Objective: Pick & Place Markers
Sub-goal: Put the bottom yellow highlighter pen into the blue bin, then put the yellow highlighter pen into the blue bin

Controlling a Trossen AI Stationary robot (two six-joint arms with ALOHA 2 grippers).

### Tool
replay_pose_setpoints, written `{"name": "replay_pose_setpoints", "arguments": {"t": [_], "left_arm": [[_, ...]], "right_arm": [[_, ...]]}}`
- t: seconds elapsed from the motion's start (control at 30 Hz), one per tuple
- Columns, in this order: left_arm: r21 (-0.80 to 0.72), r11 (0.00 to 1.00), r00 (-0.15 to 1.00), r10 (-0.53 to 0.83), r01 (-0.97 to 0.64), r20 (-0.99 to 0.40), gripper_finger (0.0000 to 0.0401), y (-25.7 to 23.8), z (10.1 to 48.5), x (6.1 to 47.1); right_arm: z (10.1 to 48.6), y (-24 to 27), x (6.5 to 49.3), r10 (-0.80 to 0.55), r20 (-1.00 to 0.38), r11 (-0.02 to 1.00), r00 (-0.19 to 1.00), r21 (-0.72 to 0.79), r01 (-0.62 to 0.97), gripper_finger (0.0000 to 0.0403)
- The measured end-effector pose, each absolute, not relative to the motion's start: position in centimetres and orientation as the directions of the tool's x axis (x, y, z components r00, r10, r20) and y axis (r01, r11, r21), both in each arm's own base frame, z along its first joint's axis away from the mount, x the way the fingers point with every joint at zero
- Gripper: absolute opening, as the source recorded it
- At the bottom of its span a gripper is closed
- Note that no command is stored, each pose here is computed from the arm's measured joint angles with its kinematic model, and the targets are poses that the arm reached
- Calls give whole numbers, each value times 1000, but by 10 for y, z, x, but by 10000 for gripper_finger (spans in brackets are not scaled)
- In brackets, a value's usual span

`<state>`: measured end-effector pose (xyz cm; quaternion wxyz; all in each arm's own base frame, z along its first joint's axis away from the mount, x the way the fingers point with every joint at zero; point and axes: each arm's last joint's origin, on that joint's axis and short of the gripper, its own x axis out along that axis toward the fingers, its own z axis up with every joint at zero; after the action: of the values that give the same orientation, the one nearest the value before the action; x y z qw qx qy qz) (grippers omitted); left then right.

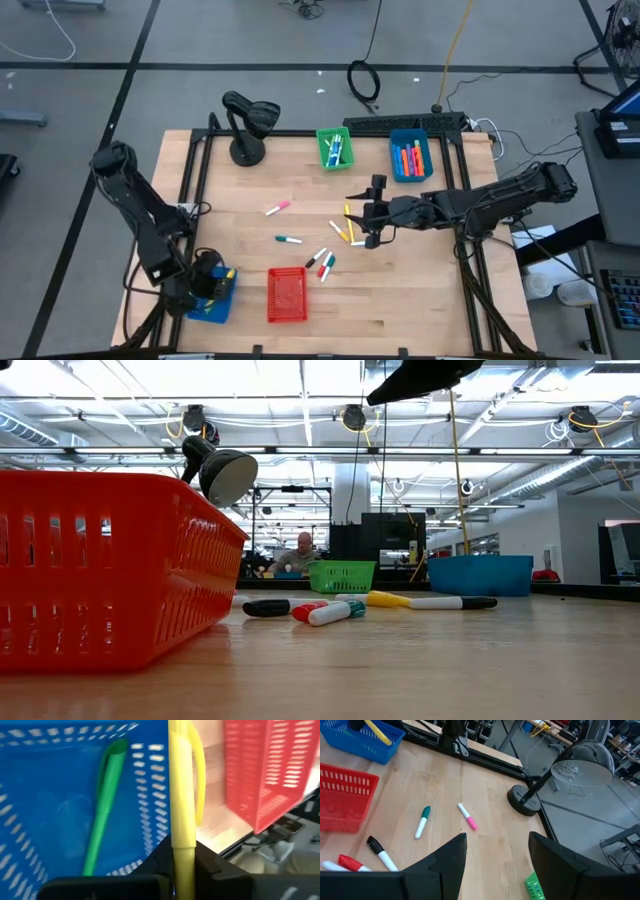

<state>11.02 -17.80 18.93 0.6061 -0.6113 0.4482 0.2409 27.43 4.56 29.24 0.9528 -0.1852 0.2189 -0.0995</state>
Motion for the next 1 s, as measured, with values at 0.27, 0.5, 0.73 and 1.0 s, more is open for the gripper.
{"name": "replay_pose_setpoints", "arguments": {"t": [0.27,0.5,0.73,1.0], "left_arm": [[-433,136,375,-316,-891,-872,34,-174,194,100],[-451,150,377,-356,-880,-855,150,-178,196,100],[-440,187,351,-374,-878,-859,214,-178,196,99],[-749,378,711,-265,-544,-651,229,-158,226,121]], "right_arm": [[292,46,274,-271,-380,915,884,-386,114,201],[292,46,274,-271,-381,916,884,-386,114,201],[292,46,274,-271,-381,916,884,-386,114,201],[294,46,275,-270,-373,916,888,-383,117,201]]}}
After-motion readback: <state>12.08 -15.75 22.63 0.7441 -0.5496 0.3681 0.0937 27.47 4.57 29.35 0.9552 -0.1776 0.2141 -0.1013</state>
